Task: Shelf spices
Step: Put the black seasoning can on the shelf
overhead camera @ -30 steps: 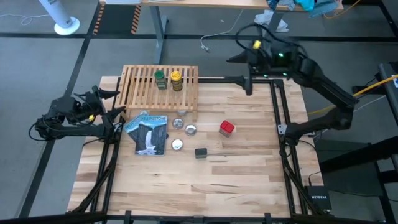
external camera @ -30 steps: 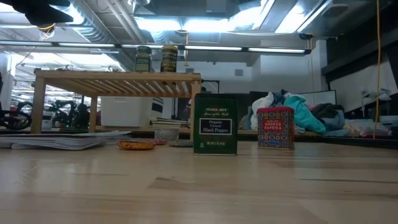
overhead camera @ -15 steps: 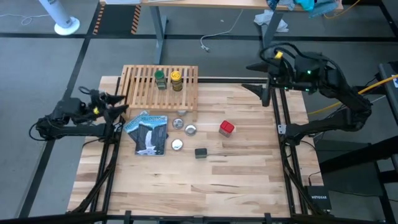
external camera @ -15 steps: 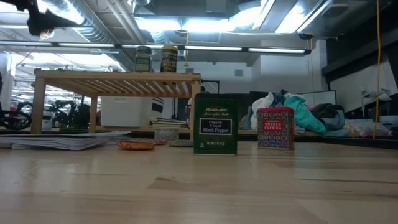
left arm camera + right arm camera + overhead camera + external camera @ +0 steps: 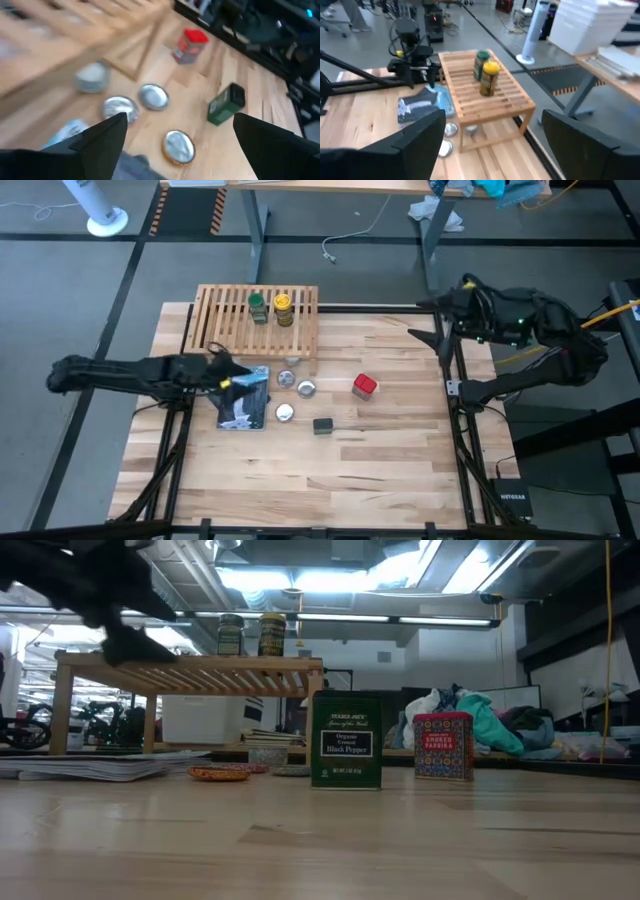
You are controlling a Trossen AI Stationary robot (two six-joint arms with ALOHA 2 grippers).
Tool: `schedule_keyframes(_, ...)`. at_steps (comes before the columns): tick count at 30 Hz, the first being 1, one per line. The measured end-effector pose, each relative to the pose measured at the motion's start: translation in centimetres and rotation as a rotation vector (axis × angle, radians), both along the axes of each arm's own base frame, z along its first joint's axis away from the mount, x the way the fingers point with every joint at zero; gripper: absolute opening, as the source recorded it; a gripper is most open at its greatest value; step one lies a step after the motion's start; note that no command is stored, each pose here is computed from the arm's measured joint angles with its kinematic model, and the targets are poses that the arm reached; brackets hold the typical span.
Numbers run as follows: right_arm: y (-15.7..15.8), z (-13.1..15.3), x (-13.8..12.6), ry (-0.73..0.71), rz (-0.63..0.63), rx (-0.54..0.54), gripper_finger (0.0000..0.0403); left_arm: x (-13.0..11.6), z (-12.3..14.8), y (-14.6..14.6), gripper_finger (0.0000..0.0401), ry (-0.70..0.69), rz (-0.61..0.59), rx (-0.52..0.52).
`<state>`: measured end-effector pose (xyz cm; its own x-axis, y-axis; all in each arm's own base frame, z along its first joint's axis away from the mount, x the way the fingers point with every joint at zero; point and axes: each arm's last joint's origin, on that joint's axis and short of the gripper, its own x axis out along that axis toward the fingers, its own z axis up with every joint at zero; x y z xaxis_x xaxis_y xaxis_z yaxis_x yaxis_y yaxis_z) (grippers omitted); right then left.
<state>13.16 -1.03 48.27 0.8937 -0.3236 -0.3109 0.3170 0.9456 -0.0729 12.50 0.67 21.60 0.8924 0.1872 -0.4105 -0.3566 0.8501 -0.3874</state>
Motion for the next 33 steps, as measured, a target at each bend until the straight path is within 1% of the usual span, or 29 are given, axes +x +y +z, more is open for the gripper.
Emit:
schedule_keyframes(3, 0.2, -1.0, -0.5, 0.021, -0.035, 0.016, 0.0335, 2.1, -0.4, -0.4, 0.0356, 0.009, -0.088, -0.001)
schedule_keyframes(6, 0.4, -2.1, -1.0, 0.036, -0.069, 0.023, 0.0335, 4.0, -0.8, -1.2, 0.0356, -0.020, -0.188, 0.009)
schedule_keyframes(10, 0.4, -3.5, -1.7, 0.046, -0.109, 0.030, 0.0335, 5.9, -1.2, -2.8, 0.0356, -0.049, -0.300, 0.063)
schedule_keyframes(14, 0.3, -4.7, -2.4, 0.052, -0.122, 0.050, 0.0335, 7.2, -1.5, -4.6, 0.0356, -0.014, -0.365, 0.142)
schedule_keyframes(18, 0.3, -5.8, -3.2, 0.051, -0.125, 0.069, 0.0335, 8.4, -2.1, -6.1, 0.0356, 0.050, -0.368, 0.233)
schedule_keyframes(20, 0.3, -6.2, -3.5, 0.043, -0.111, 0.077, 0.0335, 9.0, -2.6, -6.6, 0.0356, 0.089, -0.350, 0.265)
schedule_keyframes(24, 0.3, -7.1, -3.9, 0.010, -0.075, 0.095, 0.0335, 10.4, -4.0, -7.0, 0.0356, 0.148, -0.317, 0.282)
schedule_keyframes(33, 0.5, -9.7, -3.8, 0.050, -0.030, 0.115, 0.0335, 13.4, -6.8, -8.0, 0.0356, 0.064, -0.305, 0.266)
